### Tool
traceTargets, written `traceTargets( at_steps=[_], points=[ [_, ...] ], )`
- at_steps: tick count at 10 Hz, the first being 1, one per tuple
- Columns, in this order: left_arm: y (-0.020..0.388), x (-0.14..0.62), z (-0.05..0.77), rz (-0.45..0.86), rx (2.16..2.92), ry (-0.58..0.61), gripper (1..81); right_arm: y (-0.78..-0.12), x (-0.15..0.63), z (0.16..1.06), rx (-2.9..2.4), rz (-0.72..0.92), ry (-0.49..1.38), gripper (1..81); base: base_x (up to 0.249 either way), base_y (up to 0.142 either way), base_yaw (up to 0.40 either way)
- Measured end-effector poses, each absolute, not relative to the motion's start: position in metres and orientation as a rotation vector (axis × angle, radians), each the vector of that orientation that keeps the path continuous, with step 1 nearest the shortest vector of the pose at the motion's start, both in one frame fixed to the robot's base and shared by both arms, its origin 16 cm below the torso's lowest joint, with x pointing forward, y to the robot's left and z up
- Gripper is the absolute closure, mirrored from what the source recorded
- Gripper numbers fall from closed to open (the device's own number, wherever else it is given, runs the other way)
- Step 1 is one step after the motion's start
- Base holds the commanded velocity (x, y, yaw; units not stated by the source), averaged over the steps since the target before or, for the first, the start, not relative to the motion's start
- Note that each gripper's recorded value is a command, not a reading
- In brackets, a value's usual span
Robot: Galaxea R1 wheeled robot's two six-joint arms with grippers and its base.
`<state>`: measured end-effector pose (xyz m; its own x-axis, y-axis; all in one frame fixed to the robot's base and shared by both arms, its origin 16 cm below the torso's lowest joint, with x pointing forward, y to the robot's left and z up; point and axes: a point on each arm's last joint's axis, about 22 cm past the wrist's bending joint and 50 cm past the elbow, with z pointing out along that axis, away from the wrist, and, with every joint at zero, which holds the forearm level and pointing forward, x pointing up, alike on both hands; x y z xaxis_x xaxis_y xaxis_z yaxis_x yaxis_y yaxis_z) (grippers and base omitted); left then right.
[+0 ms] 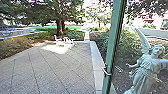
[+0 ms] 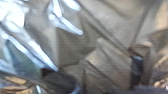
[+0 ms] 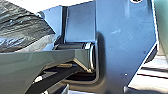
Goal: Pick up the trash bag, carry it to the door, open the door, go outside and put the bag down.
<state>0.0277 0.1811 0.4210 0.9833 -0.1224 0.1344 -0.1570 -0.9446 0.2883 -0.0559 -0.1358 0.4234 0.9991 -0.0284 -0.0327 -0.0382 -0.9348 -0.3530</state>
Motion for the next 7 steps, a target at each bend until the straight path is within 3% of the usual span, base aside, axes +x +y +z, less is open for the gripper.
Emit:
traceTargets(
  at_steps=[7],
  points=[
    [0.1817, 0.0236, 0.4208, 0.157, 2.828, -0.203, 81.1, -0.1356, -0.0602, 0.4235, -2.779, 0.044, 0.051, 1.0, 0.097, 0.0, 0.0]
  ],
)
